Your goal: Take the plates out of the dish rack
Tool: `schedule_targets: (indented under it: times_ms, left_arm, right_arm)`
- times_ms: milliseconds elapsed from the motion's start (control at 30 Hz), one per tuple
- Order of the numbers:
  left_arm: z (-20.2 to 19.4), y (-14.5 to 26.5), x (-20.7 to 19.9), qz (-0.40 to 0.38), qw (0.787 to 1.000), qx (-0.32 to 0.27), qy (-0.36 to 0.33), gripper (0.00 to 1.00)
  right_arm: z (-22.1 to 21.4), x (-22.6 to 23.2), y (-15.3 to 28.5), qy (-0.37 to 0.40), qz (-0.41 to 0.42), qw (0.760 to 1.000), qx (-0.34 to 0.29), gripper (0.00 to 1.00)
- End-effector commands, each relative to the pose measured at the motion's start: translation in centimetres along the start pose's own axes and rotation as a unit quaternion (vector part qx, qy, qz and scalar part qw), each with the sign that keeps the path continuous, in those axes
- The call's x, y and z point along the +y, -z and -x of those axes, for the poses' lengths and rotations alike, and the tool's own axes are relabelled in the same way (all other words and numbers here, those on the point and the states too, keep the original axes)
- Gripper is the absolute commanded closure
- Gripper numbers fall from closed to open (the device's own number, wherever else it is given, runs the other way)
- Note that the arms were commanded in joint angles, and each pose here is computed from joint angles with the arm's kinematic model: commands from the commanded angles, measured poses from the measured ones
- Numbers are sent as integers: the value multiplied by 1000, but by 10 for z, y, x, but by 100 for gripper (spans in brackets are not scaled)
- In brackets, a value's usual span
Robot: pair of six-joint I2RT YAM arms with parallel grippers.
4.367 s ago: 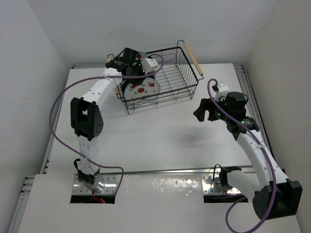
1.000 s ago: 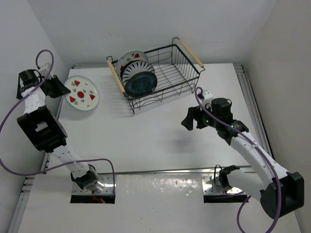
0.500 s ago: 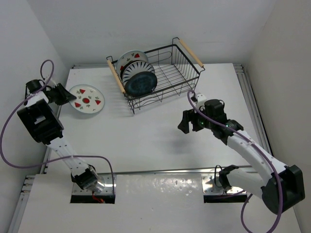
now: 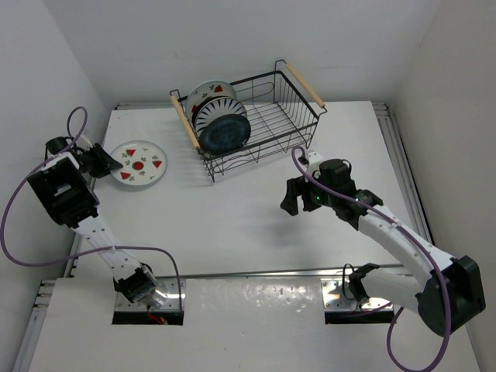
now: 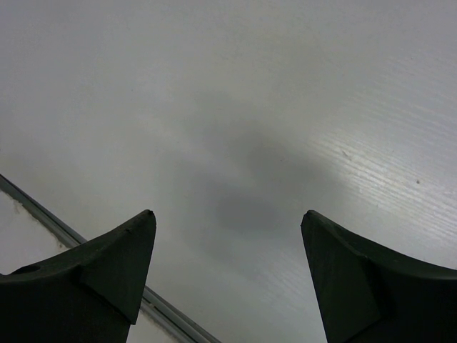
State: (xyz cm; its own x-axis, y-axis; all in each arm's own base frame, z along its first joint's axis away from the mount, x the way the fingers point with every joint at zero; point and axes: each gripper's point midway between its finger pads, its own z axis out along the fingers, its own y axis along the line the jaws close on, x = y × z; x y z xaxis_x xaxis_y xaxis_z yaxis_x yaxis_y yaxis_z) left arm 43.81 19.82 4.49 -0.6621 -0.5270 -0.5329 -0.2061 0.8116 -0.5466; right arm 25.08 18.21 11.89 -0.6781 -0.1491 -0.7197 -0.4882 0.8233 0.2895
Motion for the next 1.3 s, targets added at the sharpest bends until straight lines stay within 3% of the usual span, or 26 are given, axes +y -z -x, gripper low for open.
schedule_targets:
  times_ms: [0,467,833,1000,1133,1267]
  left_arm:
    - [6,-2,8,1,1000,-12,-2,62]
    - [-5,-6,29,46,999,11,3,51]
    - [18,15,22,70,997,-14,-36,31]
    - [25,24,17,77,996,-16,-47,28]
    - [50,50,-10,71,994,-48,-73,28]
    - [100,92,-73,65,977,-129,-156,29]
  right_arm:
    - [22,4,3,4,-2,1000,-27,18]
    - [22,4,4,5,-4,1000,-26,18]
    - [29,5,8,19,-8,999,-26,16]
    - [29,7,9,23,-6,999,-27,15]
    - [32,7,11,25,-6,999,-31,15]
    - [33,3,13,25,-18,999,-38,15]
